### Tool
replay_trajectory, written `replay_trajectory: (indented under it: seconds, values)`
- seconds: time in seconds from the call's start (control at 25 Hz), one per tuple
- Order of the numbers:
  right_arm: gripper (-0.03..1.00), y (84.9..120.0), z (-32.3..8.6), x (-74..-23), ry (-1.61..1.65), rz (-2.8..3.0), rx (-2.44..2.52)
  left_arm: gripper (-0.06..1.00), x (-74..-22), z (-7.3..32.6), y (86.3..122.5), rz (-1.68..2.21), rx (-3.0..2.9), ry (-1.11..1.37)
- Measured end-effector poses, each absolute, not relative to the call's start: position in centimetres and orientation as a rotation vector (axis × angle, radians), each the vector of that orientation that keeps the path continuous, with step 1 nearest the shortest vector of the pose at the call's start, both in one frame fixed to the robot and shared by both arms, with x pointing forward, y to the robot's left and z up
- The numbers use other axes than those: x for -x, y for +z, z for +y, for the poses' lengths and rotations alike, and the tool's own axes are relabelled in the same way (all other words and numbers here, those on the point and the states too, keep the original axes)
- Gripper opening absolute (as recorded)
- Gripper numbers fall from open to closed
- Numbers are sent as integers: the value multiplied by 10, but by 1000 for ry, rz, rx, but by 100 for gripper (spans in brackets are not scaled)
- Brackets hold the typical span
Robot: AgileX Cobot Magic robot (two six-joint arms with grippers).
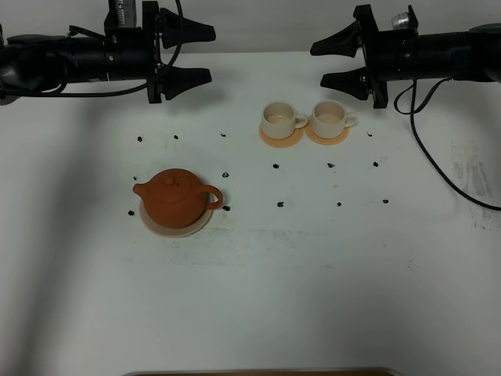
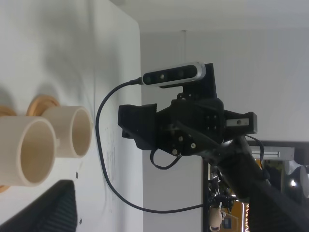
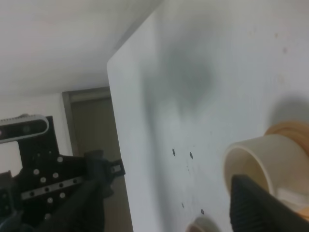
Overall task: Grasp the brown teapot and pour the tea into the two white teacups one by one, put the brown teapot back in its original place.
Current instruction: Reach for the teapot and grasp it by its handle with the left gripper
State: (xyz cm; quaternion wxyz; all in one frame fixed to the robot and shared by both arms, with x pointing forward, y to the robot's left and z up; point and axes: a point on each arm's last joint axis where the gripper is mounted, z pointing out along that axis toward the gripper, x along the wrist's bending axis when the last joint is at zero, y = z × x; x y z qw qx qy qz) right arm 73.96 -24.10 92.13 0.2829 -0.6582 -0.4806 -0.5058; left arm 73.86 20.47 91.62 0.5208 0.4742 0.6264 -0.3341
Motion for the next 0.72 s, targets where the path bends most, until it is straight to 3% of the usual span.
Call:
replay_trajectory:
  seconds: [0.72]
  values:
    - [57, 922, -241, -740, -1358, -1364, 1747, 72, -738, 205, 916, 1447, -1201, -739]
